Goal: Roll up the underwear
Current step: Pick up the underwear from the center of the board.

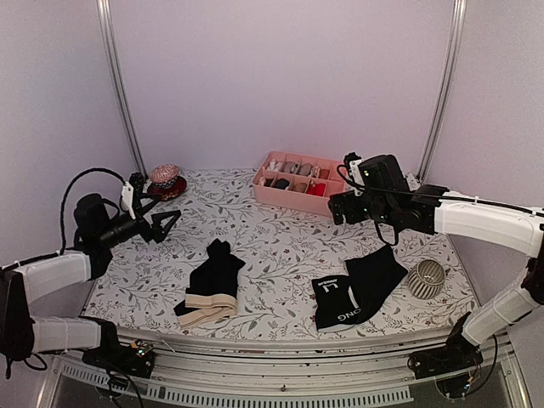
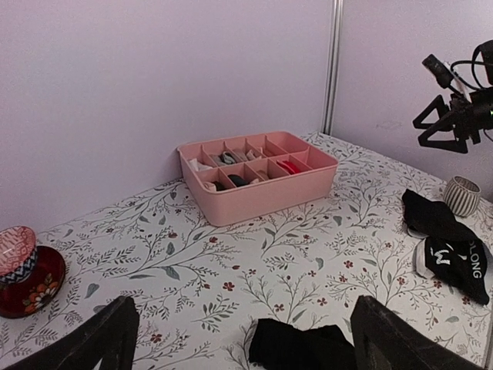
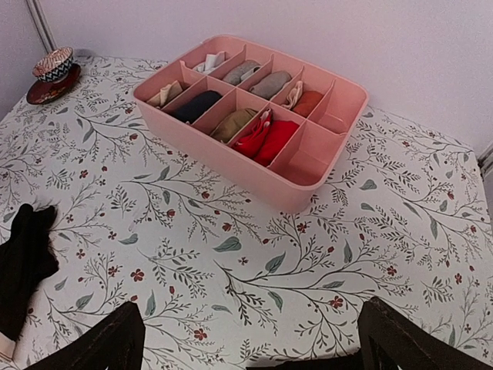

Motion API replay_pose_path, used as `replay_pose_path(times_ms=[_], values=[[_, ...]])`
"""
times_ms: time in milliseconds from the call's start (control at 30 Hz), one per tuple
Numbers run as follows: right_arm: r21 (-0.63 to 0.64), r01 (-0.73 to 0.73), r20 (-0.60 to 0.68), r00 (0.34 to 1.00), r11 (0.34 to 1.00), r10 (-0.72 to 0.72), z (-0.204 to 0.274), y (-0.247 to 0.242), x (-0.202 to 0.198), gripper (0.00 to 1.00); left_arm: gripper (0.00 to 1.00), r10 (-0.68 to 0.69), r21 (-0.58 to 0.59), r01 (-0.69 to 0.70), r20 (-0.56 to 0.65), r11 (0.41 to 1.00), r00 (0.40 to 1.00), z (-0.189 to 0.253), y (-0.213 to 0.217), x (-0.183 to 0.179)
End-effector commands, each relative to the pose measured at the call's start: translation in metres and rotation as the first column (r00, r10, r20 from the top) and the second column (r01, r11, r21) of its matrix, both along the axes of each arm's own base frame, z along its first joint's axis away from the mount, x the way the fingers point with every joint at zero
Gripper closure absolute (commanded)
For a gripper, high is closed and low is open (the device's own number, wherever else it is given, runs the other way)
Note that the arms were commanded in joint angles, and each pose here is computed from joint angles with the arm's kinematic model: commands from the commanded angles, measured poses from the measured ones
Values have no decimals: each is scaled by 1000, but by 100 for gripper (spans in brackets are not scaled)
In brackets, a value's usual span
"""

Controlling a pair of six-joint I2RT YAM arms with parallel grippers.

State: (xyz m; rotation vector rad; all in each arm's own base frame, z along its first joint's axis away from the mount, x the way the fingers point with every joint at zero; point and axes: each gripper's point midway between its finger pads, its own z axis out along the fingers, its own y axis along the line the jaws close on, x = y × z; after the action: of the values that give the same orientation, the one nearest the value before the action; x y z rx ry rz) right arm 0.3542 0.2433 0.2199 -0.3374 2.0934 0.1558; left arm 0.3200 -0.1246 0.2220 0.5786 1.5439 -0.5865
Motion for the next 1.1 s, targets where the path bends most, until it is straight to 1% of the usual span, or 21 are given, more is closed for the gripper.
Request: replay_pose_path(times_ms=[0,100,233,267,300,367,467,533,600,700,800,900,967,1067], values=[[40,-28,29,999,999,27,8,10,5,1,1,-80,103,83,-34,991,996,-4,-14,2],[77,-118,18,993,990,117,3,25,-3,1,1,-125,187,133,-55,973,991,-8,-26,1],[61,-206,30,978,977,204,-3,44,-18,1,2,-236,318,274,-152,908,960,-35,-48,-14],[51,-226,38,974,973,224,-4,49,-23,1,2,-273,357,317,-169,879,947,-44,-54,-19],[43,-243,49,969,969,241,-3,54,-26,1,2,-300,380,361,-210,852,930,-54,-57,-27],[14,-266,63,962,964,264,-3,61,-32,1,2,-354,450,420,-227,788,907,-68,-61,-40],[-16,-262,66,963,965,262,-4,65,-33,1,2,-379,569,421,-199,706,904,-82,-54,-49],[-31,-262,66,962,964,264,-6,66,-33,1,2,-417,620,436,-186,653,890,-87,-50,-60],[-39,-257,62,964,966,259,-8,65,-32,1,2,-455,653,455,-185,605,871,-92,-47,-74],[-44,-257,59,964,965,259,-7,66,-33,1,2,-465,695,460,-201,553,862,-101,-41,-85],[-39,-259,65,963,965,262,-4,66,-37,1,6,-455,742,468,-247,479,856,-123,-29,-92],[-35,-245,78,966,969,247,1,61,-38,1,11,-456,767,478,-273,429,847,-138,-22,-97],[-33,-235,91,967,971,237,4,58,-38,1,15,-453,777,479,-284,407,845,-145,-19,-98],[-35,-230,101,967,973,232,6,56,-39,1,19,-461,774,497,-303,391,834,-153,-19,-101]])
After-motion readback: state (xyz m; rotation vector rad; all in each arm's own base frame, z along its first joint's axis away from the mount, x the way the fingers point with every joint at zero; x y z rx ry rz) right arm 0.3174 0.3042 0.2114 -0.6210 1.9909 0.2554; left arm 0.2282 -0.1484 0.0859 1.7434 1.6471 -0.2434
